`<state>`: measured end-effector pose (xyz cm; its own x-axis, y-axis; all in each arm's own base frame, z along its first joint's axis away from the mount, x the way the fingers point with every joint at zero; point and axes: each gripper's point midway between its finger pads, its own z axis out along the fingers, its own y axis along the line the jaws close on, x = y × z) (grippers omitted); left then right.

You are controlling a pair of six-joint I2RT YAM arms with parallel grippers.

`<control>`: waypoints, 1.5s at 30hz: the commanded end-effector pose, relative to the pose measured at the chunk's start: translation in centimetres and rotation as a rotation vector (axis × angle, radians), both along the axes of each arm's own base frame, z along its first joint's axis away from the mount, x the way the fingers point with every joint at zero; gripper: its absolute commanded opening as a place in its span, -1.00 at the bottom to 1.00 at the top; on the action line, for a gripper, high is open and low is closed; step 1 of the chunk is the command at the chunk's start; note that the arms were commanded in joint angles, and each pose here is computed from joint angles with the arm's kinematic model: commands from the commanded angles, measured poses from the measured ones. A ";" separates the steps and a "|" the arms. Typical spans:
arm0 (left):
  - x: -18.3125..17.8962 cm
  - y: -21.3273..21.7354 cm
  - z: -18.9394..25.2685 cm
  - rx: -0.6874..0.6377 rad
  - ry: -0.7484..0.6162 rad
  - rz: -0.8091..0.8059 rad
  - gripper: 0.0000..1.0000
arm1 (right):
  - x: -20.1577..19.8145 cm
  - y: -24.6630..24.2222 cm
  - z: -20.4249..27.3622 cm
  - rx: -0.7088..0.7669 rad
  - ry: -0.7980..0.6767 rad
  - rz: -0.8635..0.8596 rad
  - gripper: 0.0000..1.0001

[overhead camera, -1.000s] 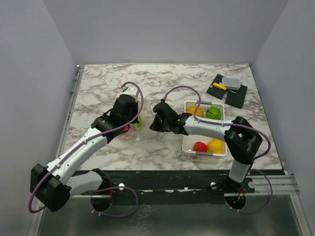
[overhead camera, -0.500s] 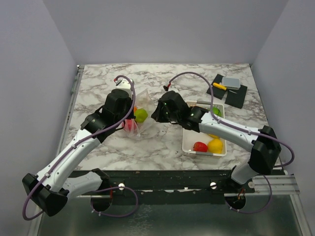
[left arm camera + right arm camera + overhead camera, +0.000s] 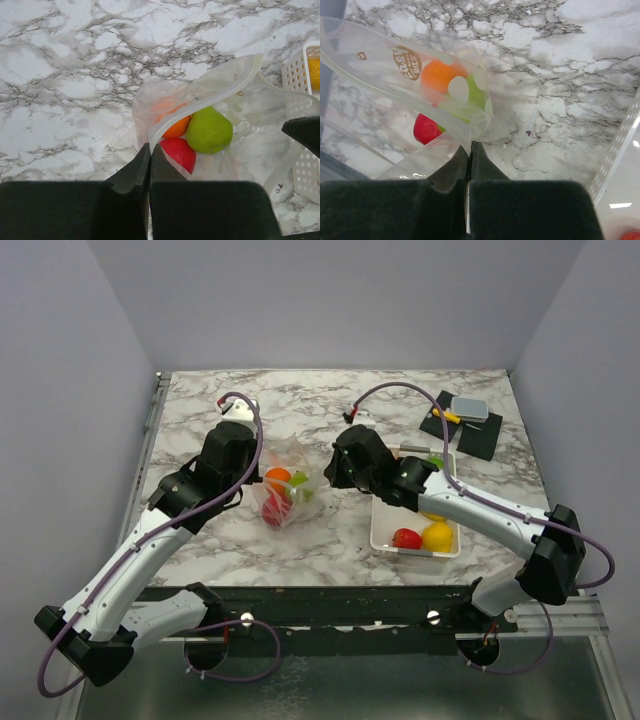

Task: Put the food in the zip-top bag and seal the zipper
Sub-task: Adjust the zipper food storage bag at the center of the board.

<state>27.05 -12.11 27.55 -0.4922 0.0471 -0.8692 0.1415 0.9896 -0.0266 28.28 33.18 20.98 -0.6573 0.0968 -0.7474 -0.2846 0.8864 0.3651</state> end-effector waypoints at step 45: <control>1.6 -3.0 -5.3 -0.083 0.004 -0.058 -1.00 | 0.0 -0.6 -1.9 -0.058 0.015 -0.008 -0.12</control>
<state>28.39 -15.01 21.97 -0.5142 0.0227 -0.8574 0.2003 0.9752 -0.0942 28.80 33.69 16.91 -0.6897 0.0516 -0.7223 -0.2650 0.9103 0.3180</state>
